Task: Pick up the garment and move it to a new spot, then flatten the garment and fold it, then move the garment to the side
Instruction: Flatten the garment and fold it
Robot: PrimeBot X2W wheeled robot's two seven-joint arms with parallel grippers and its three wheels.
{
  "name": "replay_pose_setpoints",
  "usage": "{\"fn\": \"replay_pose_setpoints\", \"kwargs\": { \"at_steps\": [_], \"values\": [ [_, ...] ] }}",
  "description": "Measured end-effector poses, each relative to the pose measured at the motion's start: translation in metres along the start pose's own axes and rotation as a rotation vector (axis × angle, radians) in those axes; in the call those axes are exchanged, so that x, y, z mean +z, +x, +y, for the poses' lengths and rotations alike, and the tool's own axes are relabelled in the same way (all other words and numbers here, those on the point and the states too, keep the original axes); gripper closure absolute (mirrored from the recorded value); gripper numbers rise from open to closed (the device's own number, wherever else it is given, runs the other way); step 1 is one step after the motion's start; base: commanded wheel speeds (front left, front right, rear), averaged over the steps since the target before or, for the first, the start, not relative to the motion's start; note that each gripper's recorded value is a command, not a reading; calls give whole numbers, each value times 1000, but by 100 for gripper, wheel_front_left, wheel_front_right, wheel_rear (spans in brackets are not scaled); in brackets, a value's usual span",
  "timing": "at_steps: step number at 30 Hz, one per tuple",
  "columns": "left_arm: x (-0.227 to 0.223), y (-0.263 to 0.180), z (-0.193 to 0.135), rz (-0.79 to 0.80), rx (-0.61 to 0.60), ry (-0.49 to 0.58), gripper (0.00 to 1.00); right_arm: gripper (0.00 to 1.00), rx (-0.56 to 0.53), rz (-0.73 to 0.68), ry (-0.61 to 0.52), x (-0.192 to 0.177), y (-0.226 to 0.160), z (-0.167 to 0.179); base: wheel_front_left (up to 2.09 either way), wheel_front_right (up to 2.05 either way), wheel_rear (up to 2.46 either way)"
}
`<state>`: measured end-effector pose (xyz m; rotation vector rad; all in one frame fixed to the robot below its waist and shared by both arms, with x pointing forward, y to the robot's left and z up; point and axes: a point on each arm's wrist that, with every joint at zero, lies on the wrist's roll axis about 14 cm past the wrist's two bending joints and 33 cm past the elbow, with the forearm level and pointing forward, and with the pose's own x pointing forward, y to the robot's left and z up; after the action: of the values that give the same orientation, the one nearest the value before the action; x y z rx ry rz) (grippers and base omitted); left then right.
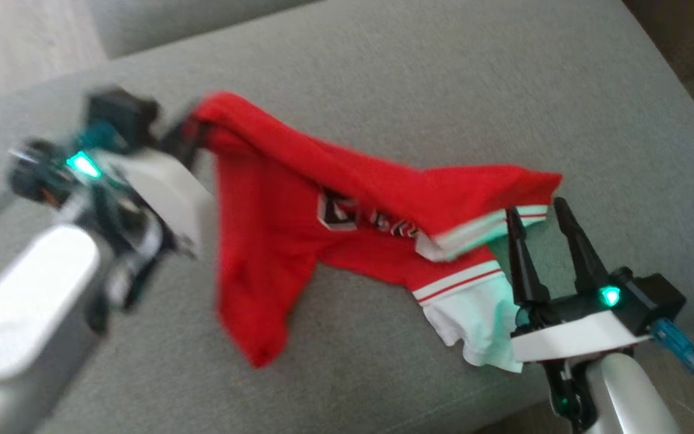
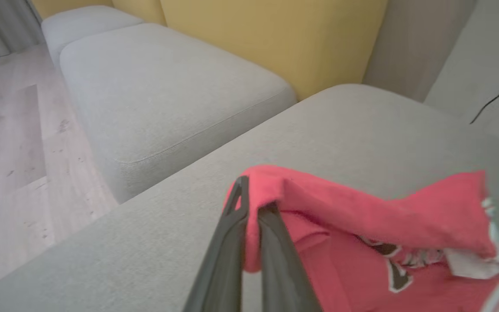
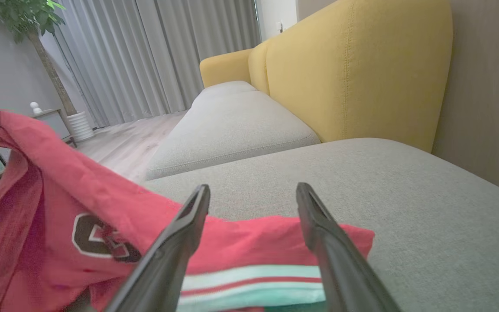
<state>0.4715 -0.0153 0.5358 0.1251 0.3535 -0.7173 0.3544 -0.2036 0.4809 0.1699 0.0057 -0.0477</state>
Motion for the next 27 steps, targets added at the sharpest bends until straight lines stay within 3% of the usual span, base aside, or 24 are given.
{"fn": "replay_pose_setpoints", "kwargs": {
  "at_steps": [9,14,15,16,22,27],
  "values": [
    [-6,66,86,52,155,44,100,0,-21,16,-15,-3,15,-9,0,0,0],
    [-23,97,115,83,215,73,100,0,-55,41,-23,-9,14,-19,0,0,0],
    [-28,102,119,89,225,70,67,0,-62,45,-25,-10,14,-22,0,0,0],
    [-32,107,122,87,231,62,0,0,-69,47,-25,-10,13,-24,0,0,0],
    [-46,112,124,72,236,37,0,0,-81,44,-28,-9,12,-28,0,0,0],
    [-37,95,130,-29,269,-50,0,0,-66,25,-32,-4,16,-24,0,0,0]
  ]
}}
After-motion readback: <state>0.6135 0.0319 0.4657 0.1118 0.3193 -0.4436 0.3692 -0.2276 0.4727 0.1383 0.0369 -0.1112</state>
